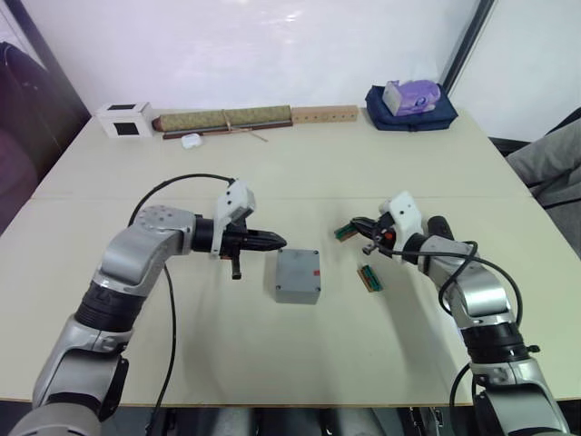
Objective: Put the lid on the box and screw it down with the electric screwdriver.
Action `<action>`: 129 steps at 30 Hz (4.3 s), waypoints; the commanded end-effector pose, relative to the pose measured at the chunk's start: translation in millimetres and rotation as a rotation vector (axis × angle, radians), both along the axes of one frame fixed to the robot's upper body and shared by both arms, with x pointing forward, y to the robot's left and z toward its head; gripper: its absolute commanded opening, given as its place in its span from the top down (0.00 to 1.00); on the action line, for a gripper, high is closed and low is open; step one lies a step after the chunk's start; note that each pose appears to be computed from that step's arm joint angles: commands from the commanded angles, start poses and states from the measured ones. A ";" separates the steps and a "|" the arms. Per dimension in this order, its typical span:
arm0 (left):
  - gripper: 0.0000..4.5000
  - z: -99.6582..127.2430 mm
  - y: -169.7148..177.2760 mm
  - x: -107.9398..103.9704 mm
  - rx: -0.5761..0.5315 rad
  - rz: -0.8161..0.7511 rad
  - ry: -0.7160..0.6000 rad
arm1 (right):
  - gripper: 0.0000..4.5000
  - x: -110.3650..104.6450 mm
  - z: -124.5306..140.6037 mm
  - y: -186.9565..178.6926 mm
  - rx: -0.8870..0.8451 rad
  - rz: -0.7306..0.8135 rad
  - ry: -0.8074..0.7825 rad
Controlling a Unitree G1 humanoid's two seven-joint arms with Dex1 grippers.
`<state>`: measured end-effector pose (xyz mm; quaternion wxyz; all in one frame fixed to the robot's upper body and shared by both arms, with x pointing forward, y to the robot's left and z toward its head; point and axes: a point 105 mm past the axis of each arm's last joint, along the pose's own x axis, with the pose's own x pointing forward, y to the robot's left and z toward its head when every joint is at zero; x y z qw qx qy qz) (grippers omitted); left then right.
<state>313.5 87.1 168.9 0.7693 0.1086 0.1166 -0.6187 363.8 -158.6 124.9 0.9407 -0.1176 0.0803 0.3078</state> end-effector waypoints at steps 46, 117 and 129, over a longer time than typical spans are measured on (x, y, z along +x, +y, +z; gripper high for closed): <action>1.00 5.1 13.6 -9.7 0.016 -0.013 0.006 | 0.99 -71.7 25.5 77.6 0.156 0.283 0.016; 1.00 36.2 -47.7 -37.0 -0.090 -0.273 -0.141 | 0.02 -85.6 48.8 -157.3 -0.006 -0.508 0.818; 1.00 29.3 -38.0 -33.9 -0.113 -0.165 -0.123 | 0.02 -77.9 6.8 -140.9 -0.060 -0.420 0.922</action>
